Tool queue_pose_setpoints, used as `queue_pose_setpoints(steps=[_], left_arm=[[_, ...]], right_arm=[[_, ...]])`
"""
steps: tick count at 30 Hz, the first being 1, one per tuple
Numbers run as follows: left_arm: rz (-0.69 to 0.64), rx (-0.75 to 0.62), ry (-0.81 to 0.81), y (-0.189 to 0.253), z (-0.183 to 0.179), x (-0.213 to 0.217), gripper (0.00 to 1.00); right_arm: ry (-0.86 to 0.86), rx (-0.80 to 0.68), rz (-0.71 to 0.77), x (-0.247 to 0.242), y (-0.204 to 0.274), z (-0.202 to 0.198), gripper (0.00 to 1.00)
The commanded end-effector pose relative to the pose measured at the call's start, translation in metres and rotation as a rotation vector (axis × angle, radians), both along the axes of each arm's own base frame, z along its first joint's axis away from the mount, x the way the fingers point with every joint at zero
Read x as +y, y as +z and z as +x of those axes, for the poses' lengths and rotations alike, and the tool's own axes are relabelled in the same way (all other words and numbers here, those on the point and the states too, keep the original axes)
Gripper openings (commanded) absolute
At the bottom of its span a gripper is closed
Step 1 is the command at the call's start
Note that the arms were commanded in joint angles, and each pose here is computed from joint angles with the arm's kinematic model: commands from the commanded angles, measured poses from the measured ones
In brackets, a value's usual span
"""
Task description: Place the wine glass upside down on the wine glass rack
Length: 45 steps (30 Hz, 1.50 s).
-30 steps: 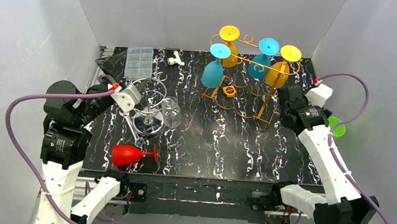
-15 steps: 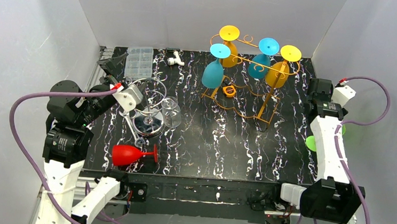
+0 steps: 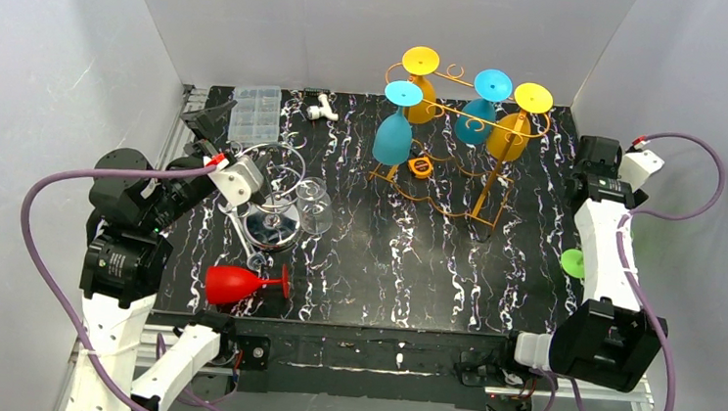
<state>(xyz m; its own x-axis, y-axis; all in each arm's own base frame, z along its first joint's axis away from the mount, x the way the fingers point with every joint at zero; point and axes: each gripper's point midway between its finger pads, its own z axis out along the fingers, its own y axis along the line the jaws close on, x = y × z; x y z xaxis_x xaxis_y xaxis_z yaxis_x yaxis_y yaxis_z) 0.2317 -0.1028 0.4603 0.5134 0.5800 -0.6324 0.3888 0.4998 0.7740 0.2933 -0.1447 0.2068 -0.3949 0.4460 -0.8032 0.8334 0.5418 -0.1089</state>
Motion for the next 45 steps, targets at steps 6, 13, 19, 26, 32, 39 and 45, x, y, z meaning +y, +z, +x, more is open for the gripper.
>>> queue_pose_setpoints(steps=[6,13,19,26,32,39,45], left_arm=[[0.019,-0.015,-0.003,0.006,-0.008,0.001,0.98],[0.028,-0.021,0.008,0.007,-0.01,0.004,0.98],[0.019,-0.013,-0.015,0.009,-0.015,0.001,0.98],[-0.079,0.08,-0.069,0.006,-0.029,-0.008,0.98],[-0.213,0.271,-0.076,0.002,-0.039,-0.014,0.87],[-0.294,0.446,-0.037,-0.028,-0.043,-0.013,0.84],[-0.371,0.545,0.021,-0.037,-0.042,-0.01,0.98]], right_arm=[[-0.041,-0.013,0.005,-0.015,-0.02,0.009,0.56],[-0.038,-0.007,0.079,-0.007,-0.054,-0.002,0.53],[-0.012,-0.028,0.16,0.01,-0.065,-0.012,0.2],[0.082,-0.095,0.251,0.054,-0.026,-0.033,0.01],[0.395,-0.319,0.489,0.141,0.033,-0.037,0.01],[0.61,-0.386,0.68,0.201,0.071,-0.057,0.01],[0.704,-0.416,0.729,0.221,0.093,-0.056,0.01]])
